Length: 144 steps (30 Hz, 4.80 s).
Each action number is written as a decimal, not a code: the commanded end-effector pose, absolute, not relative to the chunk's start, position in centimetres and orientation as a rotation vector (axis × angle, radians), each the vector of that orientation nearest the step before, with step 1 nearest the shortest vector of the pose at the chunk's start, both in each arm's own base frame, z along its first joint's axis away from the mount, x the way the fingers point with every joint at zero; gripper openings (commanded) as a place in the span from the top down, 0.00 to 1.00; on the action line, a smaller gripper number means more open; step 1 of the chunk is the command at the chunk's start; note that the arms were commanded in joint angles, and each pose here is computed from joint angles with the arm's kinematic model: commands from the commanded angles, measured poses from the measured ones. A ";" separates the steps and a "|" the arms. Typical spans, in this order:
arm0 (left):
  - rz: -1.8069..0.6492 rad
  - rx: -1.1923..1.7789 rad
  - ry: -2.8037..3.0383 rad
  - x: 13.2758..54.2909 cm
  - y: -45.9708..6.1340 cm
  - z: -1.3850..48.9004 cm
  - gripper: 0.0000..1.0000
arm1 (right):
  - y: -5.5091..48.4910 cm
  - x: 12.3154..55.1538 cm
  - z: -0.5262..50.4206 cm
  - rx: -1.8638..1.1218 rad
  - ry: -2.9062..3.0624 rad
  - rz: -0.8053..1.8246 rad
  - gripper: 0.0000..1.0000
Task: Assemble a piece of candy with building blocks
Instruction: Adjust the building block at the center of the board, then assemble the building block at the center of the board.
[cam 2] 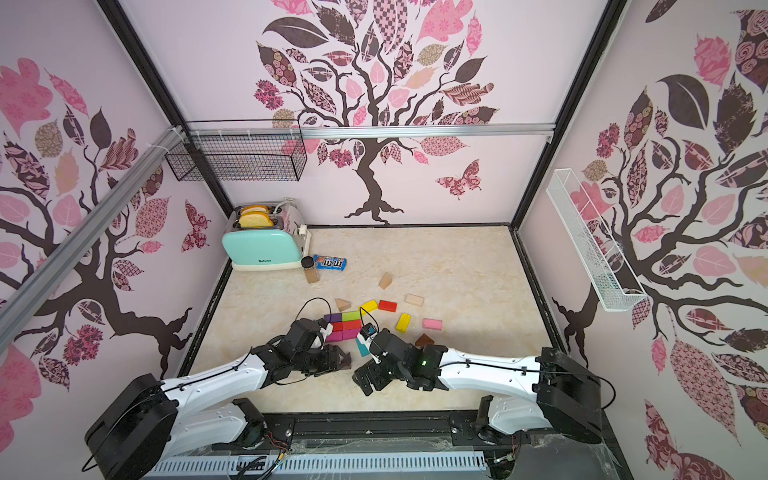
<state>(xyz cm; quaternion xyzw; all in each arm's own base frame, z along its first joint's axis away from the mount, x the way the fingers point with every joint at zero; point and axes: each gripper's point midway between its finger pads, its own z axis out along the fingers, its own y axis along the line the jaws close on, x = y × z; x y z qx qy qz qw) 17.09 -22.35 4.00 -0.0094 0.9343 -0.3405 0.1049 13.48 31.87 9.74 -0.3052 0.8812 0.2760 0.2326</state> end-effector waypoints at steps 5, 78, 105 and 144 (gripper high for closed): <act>-1.117 0.055 2.751 15.3 -25.4 4.5 0.47 | 31.0 13.9 9.7 -0.838 2.429 0.682 0.01; -0.897 -0.641 2.529 19.4 -12.4 7.5 0.57 | 39.9 17.5 3.9 -1.294 2.424 0.447 0.84; -0.950 -0.590 2.655 18.7 -14.0 4.7 0.68 | 39.0 18.6 4.4 -1.152 2.456 0.524 0.85; -0.993 -0.610 2.734 18.7 -16.4 2.4 0.81 | 37.7 20.3 4.1 -1.033 2.515 0.607 0.79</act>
